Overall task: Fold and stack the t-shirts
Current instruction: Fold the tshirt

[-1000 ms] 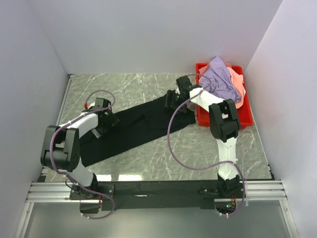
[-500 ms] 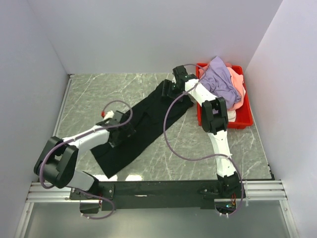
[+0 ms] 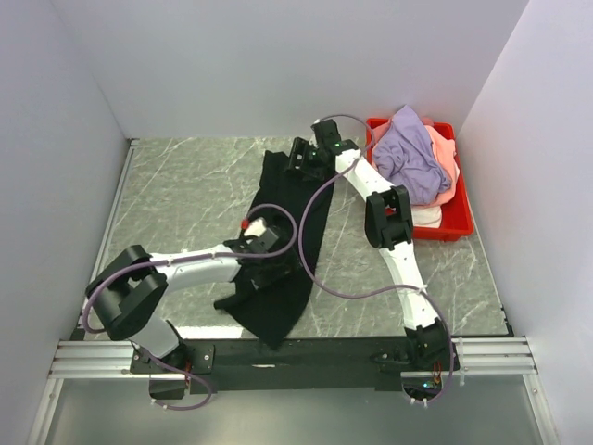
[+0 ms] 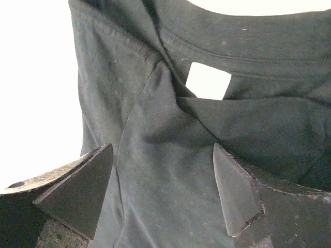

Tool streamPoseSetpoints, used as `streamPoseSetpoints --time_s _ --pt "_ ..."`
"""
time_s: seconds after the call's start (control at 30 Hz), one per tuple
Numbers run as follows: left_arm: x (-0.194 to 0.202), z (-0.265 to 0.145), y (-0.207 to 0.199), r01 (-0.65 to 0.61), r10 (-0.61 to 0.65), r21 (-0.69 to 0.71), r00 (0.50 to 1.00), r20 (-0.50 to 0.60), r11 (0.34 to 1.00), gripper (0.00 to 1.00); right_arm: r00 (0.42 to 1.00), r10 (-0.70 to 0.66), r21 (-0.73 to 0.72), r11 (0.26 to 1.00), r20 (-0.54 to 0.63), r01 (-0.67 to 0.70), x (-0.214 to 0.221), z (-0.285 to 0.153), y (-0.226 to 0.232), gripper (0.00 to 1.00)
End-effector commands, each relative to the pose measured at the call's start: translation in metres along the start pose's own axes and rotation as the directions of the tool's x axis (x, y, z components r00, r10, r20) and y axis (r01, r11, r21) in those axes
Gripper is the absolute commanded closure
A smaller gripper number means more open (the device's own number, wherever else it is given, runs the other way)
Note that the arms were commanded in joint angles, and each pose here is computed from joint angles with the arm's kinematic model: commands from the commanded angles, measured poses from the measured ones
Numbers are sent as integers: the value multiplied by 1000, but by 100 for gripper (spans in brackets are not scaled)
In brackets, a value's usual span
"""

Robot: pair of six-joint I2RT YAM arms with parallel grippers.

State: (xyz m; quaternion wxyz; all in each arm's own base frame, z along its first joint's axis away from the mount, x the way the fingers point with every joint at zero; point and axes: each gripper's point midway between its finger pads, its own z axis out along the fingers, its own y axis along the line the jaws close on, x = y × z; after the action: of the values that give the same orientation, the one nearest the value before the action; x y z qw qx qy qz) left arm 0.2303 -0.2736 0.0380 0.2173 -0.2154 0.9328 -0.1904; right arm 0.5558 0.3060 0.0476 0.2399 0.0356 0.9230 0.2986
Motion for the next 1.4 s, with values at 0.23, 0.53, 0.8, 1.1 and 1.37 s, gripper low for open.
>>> streamPoseSetpoints --time_s 0.23,0.53,0.8,1.1,1.37 --pt "17 -53 -26 -99 99 -4 995 21 995 1 965 -157 3 987 212 160 -62 -69 50 12" --pt "-38 -118 -8 -103 92 35 968 232 994 1 934 -263 108 964 242 243 -58 -141 74 10" --pt "-84 -112 40 -44 44 -7 959 279 999 1 949 -314 214 927 -6 308 98 -125 55 9" --pt "-107 -87 85 41 -47 27 970 238 999 1 939 -318 231 911 -128 341 173 -114 45 9" --pt "-98 -70 93 33 -43 66 985 169 997 1 942 -294 337 880 -164 334 168 -83 11 9"
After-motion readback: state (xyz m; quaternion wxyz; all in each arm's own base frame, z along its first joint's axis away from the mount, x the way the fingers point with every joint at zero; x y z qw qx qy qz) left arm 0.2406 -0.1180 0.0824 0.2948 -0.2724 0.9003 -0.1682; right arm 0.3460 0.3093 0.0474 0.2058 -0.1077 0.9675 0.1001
